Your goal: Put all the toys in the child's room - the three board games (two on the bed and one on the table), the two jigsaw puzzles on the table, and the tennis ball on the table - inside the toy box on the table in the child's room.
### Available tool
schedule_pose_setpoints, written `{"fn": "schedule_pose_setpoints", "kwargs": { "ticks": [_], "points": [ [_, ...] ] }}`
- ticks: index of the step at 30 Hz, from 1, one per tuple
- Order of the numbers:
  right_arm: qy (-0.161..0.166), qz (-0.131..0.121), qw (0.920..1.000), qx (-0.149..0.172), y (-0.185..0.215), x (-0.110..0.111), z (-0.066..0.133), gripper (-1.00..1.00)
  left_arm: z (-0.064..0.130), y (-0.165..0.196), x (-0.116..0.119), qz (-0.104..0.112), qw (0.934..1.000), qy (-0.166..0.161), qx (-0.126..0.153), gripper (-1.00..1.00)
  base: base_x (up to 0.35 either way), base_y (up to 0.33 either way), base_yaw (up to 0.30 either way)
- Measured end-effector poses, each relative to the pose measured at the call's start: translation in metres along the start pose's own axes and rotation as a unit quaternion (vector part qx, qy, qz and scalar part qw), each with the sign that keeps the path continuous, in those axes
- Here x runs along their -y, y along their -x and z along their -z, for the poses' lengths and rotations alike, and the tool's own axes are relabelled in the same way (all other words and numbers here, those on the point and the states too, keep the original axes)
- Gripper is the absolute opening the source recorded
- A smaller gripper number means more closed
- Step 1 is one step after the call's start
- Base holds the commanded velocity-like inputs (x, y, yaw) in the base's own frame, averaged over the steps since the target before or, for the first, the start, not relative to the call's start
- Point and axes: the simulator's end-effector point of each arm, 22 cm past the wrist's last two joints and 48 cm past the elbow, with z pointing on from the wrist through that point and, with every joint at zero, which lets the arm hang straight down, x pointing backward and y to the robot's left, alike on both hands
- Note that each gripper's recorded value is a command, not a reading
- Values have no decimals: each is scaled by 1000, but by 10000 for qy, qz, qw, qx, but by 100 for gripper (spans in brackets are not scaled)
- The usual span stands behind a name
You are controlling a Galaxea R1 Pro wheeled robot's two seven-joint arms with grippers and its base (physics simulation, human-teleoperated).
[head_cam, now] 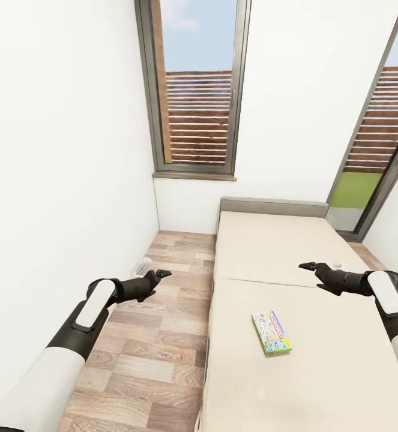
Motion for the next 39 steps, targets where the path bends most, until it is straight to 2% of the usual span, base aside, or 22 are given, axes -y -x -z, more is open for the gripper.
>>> {"fn": "schedule_pose_setpoints", "kwargs": {
  "ticks": [24, 29, 39],
  "points": [
    [-8, -32, 10000, -14, 1, 0, 0, 100, 1, -1, -1, 5, 10000, 3, 10, 100, 0, 0, 0],
    [-126, -112, 9998, -80, -2, 4, -5, 100, 8, 9, -2, 35, 9999, -14, 126, 100, 0, 0, 0],
    [-326, -102, 9993, -167, -15, 1, -19, 100, 24, 34, 1, 166, 9990, -116, 407, 100, 0, 0, 0]
  ]
}}
